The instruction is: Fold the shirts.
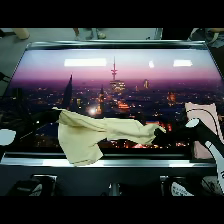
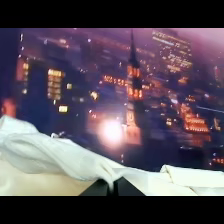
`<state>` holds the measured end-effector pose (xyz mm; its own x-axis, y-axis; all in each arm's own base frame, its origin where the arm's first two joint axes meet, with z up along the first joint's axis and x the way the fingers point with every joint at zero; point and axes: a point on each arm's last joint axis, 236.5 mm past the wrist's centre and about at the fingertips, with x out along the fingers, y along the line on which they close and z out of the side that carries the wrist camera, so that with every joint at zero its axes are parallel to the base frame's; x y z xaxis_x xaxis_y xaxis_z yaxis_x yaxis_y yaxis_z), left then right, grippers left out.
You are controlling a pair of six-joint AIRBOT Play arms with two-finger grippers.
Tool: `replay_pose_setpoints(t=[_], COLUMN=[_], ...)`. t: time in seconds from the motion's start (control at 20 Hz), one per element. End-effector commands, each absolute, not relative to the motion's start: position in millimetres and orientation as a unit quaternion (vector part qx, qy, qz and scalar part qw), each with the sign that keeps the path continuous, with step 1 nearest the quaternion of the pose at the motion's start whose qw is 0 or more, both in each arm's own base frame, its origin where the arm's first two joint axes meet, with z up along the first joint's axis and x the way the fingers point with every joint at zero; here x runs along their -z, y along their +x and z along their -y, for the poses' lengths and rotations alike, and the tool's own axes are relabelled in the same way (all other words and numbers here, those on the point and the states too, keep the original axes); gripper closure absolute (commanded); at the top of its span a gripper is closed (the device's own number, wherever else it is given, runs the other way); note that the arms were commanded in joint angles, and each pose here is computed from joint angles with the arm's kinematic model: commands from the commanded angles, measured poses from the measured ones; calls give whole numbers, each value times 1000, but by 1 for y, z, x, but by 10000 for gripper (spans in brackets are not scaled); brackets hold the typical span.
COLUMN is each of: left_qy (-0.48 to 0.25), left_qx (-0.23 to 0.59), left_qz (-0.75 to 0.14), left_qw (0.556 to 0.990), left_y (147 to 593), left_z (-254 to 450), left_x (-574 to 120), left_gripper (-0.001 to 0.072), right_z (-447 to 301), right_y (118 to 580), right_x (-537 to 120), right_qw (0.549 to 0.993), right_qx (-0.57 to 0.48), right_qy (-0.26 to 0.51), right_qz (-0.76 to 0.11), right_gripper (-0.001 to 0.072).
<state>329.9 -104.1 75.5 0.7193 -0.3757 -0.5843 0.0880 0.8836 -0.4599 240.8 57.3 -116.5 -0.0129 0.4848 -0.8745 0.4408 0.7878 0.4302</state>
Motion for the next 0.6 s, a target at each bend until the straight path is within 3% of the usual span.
replay_pose_setpoints(t=[0.0, 0.15, 0.25, 0.4, 0.45, 0.55], left_qy=[-167, -118, -90, -33, -34, -66], left_qx=[143, 154, 155, 115, 93, 67], left_qz=[-306, -189, -53, 163, 197, 183], left_qw=[926, 963, 982, 979, 975, 979], left_y=[341, 351, 334, 241, 214, 197], left_z=[102, 94, 84, 53, 40, 23], left_x=[-122, -248, -377, -559, -588, -592], left_gripper=[672, 673, 673, 673, 673, 673], right_z=[-51, -41, -35, -1, 14, 26], right_y=[289, 351, 363, 294, 261, 226], right_x=[66, -79, -237, -440, -477, -495], right_qw=[691, 814, 910, 988, 993, 993], right_qx=[-59, -103, -113, -22, 23, 62], right_qy=[301, 245, 191, 113, 101, 102], right_qz=[-655, -517, -351, -103, -51, -26], right_gripper=[700, 700, 700, 701, 701, 700])
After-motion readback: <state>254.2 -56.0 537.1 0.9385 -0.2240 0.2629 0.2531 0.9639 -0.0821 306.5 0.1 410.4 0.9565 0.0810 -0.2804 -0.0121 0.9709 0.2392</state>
